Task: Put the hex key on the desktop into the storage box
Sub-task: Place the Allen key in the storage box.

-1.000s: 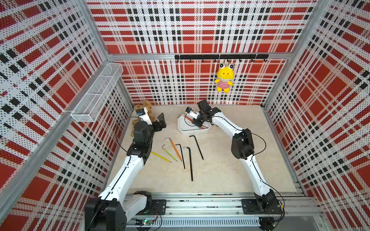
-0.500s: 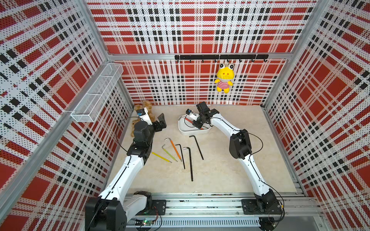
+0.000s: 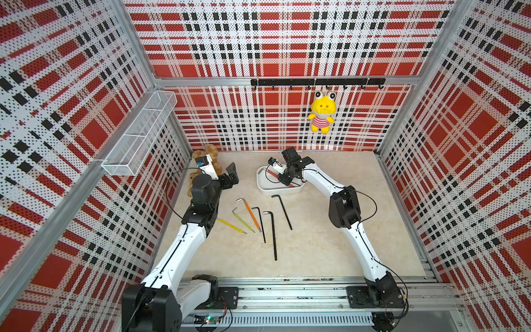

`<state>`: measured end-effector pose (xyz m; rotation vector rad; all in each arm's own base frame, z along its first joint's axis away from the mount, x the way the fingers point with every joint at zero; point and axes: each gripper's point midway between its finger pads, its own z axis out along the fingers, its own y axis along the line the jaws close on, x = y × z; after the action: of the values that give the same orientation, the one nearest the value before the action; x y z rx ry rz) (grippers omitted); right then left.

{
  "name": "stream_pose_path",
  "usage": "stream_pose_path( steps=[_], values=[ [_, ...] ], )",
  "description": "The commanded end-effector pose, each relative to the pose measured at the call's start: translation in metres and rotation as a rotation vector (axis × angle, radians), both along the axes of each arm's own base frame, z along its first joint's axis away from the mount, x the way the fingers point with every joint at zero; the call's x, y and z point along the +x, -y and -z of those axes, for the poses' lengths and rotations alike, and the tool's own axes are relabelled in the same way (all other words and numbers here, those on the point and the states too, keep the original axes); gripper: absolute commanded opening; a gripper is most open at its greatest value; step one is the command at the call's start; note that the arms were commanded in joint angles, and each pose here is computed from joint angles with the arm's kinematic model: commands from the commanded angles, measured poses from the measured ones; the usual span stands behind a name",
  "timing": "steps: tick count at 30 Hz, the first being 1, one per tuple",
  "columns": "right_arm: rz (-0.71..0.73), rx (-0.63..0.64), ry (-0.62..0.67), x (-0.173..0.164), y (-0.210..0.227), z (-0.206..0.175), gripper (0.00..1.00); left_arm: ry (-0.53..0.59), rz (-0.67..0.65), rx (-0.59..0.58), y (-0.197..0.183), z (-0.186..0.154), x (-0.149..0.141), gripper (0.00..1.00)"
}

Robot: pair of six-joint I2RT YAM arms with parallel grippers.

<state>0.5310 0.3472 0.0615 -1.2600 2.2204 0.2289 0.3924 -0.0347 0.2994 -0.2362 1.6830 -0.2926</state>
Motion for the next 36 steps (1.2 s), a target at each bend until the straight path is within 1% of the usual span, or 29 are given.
stream_pose_path(
  steps=[1, 9, 11, 13, 18, 23, 26, 28, 33, 36],
  values=[
    [0.037, -0.053, -0.095, -0.011, 0.012, 0.036, 0.0, 0.039, -0.001, -0.01, -0.002, -0.012, -0.003, 0.99],
    [0.048, -0.066, -0.131, -0.017, 0.015, 0.05, 0.0, 0.04, -0.003, -0.008, -0.002, -0.013, -0.004, 0.99],
    [0.049, -0.069, -0.136, -0.019, 0.015, 0.052, 0.04, 0.042, -0.003, -0.009, -0.002, -0.014, -0.004, 0.99],
    [0.059, -0.075, -0.14, -0.019, 0.016, 0.052, 0.12, 0.042, -0.003, -0.008, -0.002, -0.014, -0.005, 0.99],
    [0.091, -0.026, -0.109, -0.016, 0.014, 0.038, 0.22, 0.041, -0.006, -0.007, -0.002, -0.014, -0.005, 0.99],
    [0.106, 0.016, -0.075, -0.008, 0.008, 0.017, 0.28, 0.039, -0.007, -0.006, -0.002, -0.013, -0.005, 0.99],
    [0.116, 0.053, -0.04, -0.002, 0.004, -0.006, 0.38, 0.04, -0.008, -0.001, -0.002, -0.014, -0.006, 0.99],
    [0.124, 0.093, 0.003, 0.002, 0.001, -0.03, 0.42, 0.043, -0.011, 0.001, -0.002, -0.016, -0.007, 0.99],
    [0.206, 0.207, 0.153, 0.015, 0.004, -0.109, 0.57, 0.043, -0.009, 0.001, -0.002, -0.016, -0.007, 0.99],
    [0.254, 0.265, 0.211, 0.012, 0.009, -0.154, 0.59, 0.042, -0.009, 0.001, -0.001, -0.016, -0.007, 0.99]
  ],
)
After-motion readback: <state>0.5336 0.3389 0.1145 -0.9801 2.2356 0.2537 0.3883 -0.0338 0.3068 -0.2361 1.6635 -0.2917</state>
